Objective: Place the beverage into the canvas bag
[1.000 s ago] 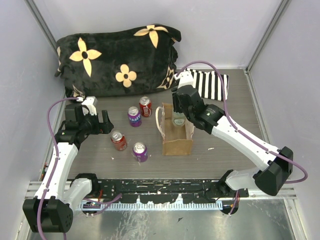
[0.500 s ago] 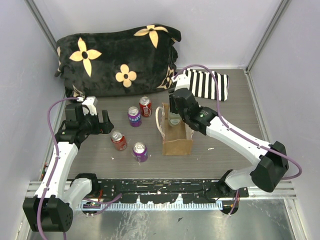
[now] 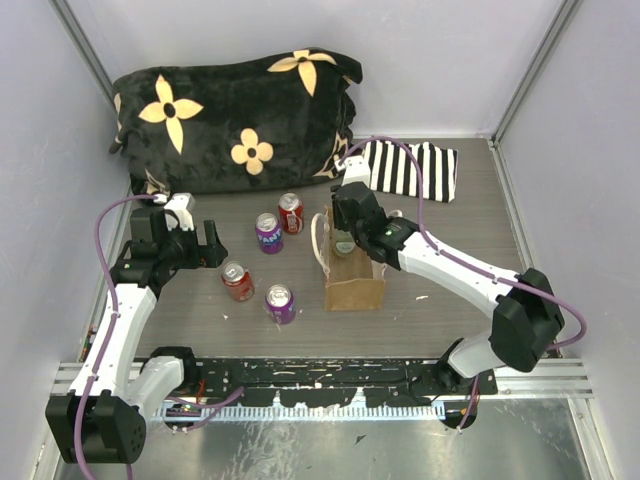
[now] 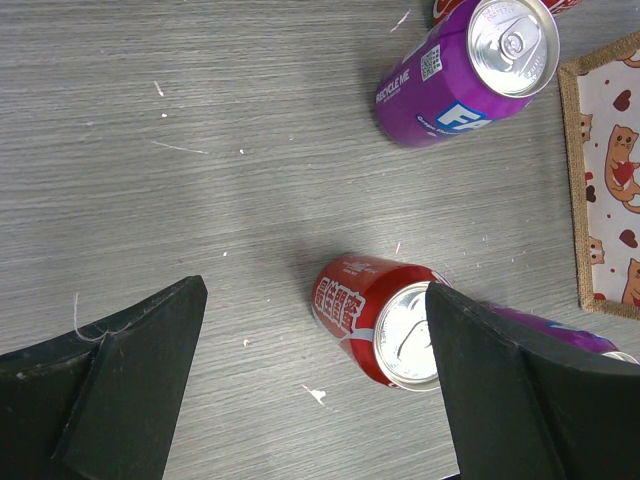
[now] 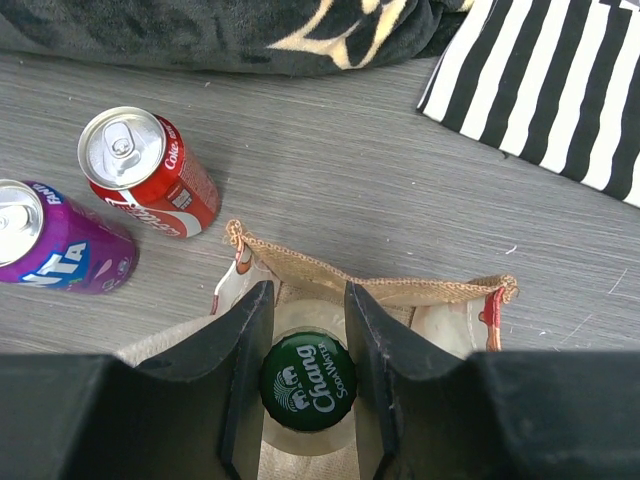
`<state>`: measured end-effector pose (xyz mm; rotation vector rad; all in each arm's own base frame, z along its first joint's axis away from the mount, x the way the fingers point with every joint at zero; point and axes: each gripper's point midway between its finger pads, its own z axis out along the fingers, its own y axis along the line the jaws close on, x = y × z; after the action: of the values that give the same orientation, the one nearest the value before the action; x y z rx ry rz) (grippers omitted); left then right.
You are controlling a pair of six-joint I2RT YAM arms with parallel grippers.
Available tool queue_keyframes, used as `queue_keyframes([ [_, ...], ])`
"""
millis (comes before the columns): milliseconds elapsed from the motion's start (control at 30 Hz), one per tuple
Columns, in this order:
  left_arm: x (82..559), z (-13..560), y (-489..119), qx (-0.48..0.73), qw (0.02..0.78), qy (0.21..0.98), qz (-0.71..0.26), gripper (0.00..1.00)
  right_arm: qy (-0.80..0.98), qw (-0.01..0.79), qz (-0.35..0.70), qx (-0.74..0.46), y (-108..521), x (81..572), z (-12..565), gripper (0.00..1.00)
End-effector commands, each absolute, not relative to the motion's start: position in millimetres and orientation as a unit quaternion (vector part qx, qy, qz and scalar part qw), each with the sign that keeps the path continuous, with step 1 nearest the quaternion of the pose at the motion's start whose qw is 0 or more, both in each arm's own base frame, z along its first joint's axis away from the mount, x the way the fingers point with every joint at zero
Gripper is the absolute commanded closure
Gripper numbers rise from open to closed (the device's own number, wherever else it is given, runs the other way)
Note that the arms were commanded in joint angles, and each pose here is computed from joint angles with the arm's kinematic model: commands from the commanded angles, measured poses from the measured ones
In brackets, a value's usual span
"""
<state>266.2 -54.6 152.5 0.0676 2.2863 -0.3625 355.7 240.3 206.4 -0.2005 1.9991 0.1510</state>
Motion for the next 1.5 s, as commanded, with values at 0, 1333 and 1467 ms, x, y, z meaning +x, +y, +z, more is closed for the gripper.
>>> queue_keyframes([
  [0, 271, 158, -57, 0.030, 0.413, 0.898, -0.150, 0.02, 0.777, 0.619, 0.113, -0.023, 253, 377, 269, 0.99],
  [1333, 271, 157, -57, 0.030, 0.413, 0.898, -0.151, 0.02, 0.802, 0.590, 0.090, -0.019, 261, 396, 202, 0.99],
  [1467, 271, 158, -57, 0.031, 0.413, 0.897, -0.152, 0.02, 0.801, 0.591, 0.092, -0.022, 260, 394, 204, 0.91],
])
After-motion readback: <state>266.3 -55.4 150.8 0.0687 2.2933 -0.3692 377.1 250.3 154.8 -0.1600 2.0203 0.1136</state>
